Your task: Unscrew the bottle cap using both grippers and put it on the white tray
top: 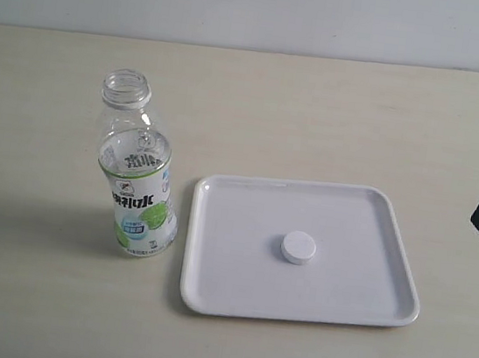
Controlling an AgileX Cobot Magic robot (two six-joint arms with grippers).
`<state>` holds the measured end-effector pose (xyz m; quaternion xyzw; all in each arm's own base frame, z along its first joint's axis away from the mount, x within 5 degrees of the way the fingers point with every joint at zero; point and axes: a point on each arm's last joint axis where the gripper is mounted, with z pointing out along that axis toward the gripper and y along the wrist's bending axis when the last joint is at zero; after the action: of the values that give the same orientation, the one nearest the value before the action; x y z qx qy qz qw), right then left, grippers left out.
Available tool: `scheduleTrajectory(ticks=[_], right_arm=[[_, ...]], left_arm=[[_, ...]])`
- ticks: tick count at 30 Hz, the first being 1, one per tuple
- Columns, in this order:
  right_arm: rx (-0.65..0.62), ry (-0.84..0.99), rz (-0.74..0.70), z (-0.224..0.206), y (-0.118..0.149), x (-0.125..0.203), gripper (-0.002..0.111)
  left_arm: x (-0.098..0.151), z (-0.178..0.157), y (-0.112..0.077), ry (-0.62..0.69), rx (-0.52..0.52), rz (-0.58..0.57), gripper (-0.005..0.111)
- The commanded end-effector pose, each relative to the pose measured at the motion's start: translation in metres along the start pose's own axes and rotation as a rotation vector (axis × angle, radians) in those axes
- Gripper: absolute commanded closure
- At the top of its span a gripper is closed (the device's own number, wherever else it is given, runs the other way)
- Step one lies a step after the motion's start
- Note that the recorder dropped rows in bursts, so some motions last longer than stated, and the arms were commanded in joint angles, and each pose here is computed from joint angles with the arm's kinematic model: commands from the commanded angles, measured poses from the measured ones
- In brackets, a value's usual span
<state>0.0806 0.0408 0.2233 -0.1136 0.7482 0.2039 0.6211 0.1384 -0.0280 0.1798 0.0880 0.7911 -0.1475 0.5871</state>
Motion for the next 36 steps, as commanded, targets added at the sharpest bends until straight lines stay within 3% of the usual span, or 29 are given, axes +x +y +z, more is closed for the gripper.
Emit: scheduleTrajectory(ticks=[1, 17, 19, 27, 36], right_arm=[[0.008, -0.007, -0.016, 0.0, -0.001, 0.0, 0.108], [0.004, -0.048, -0.005, -0.007, -0.001, -0.002, 0.108], [0.013, -0.044, -0.07, -0.015, -0.001, 0.0, 0.108], [0.238, -0.223, -0.102, -0.04, -0.011, -0.006, 0.108], [0.389, -0.212, -0.092, -0.037, -0.024, 0.014, 0.108]], left_arm=[[0.001, -0.001, 0.0, 0.0, -0.005, 0.003, 0.104], [0.001, -0.001, 0.0, 0.0, -0.005, 0.003, 0.104], [0.001, -0.001, 0.0, 0.0, -0.005, 0.003, 0.104], [0.001, -0.001, 0.0, 0.001, -0.004, 0.005, 0.104], [0.001, -0.001, 0.0, 0.001, -0.004, 0.005, 0.104]])
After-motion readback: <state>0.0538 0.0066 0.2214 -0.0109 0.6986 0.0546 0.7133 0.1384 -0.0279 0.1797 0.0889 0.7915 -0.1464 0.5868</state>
